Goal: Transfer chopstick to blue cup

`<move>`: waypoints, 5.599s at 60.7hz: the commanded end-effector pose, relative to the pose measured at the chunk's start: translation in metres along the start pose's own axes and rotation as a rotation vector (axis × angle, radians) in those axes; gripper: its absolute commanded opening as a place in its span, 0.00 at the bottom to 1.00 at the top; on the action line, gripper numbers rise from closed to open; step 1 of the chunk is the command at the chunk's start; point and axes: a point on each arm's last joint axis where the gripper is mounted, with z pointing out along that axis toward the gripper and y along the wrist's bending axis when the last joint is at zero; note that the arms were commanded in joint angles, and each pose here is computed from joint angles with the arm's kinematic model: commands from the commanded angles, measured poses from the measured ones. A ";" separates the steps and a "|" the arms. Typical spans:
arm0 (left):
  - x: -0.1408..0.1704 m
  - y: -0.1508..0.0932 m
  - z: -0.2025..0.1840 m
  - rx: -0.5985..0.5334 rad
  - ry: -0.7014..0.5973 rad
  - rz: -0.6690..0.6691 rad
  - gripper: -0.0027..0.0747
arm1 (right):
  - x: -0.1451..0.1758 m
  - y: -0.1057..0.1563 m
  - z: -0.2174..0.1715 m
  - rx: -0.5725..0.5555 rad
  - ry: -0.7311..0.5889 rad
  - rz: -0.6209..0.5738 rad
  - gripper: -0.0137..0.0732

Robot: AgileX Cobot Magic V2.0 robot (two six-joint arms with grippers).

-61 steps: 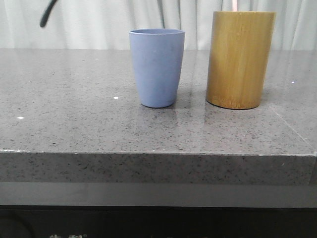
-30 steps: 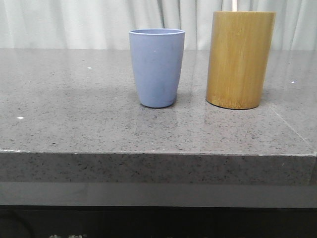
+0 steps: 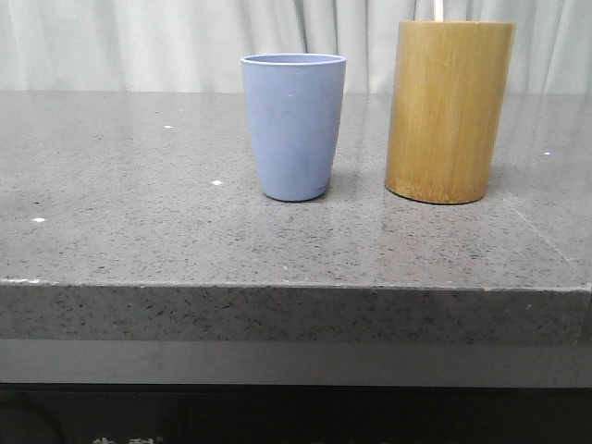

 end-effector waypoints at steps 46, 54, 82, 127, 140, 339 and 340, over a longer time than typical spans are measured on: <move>0.163 -0.004 -0.042 0.043 -0.740 -0.056 0.01 | -0.020 0.000 0.014 -0.003 -0.064 0.041 0.82; 0.163 -0.004 -0.042 0.043 -0.740 -0.056 0.01 | -0.033 -0.001 0.040 -0.006 -0.053 0.067 0.82; 0.163 -0.004 -0.042 0.043 -0.740 -0.056 0.01 | -0.084 0.058 0.172 -0.205 -0.002 0.038 0.82; 0.163 -0.004 -0.042 0.043 -0.740 -0.056 0.01 | -0.090 0.068 0.233 -0.193 0.005 0.018 0.02; 0.163 -0.004 -0.042 0.043 -0.740 -0.056 0.01 | -0.119 0.064 0.201 -0.192 -0.135 -0.011 0.02; 0.163 -0.004 -0.042 0.043 -0.740 -0.056 0.01 | 0.054 -0.004 -0.026 0.011 -0.303 -0.080 0.02; 0.163 -0.004 -0.042 0.043 -0.740 -0.056 0.01 | 0.054 -0.004 -0.027 0.011 -0.309 -0.080 0.02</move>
